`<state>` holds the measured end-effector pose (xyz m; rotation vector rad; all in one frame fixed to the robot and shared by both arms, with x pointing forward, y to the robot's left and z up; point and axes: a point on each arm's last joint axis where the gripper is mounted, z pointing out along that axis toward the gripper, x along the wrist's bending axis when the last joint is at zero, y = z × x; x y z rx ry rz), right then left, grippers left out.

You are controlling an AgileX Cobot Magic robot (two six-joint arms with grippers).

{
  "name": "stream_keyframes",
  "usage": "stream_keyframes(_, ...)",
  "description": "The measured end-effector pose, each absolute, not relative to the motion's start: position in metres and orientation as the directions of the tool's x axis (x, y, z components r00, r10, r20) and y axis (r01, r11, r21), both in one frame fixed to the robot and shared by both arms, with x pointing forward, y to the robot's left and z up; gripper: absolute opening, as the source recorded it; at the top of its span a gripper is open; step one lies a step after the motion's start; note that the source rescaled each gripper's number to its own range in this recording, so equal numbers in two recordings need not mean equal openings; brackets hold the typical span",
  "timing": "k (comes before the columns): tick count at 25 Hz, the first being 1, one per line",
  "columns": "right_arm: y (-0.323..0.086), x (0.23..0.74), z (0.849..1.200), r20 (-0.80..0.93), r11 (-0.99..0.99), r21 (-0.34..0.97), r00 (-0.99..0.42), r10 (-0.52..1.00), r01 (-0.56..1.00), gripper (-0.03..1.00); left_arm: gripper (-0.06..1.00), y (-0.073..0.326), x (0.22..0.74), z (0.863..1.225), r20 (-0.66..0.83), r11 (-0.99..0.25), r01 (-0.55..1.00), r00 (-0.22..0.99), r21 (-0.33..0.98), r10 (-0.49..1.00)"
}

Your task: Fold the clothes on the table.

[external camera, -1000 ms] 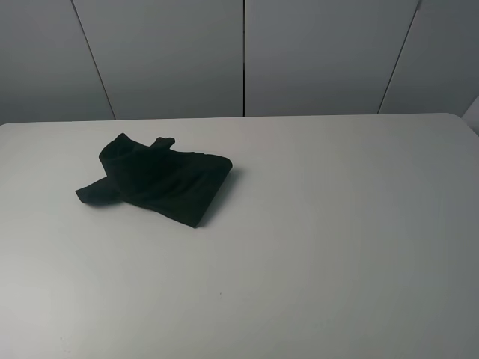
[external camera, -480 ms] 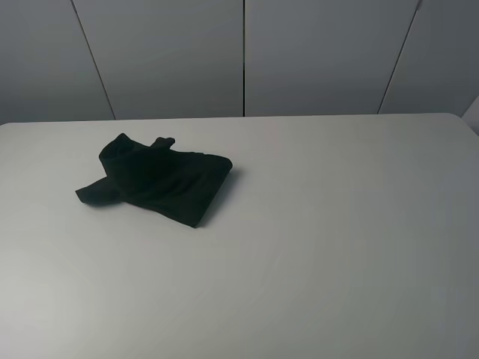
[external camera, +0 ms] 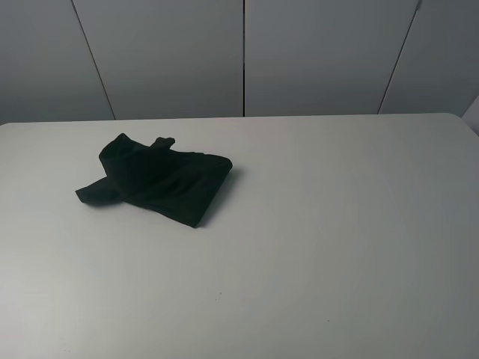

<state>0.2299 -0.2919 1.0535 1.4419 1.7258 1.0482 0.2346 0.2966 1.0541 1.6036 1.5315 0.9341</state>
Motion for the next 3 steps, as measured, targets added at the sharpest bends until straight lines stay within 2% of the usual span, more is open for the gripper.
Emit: stream_keyframes(3,-0.2919,0.2299,1.0535,0.013,0.076,0.882,-0.185,0.983,0.464,1.0,1.0,0.2966,0.2346,1.0541,0.024,-0.036,0.478,0.032,0.877,0.999)
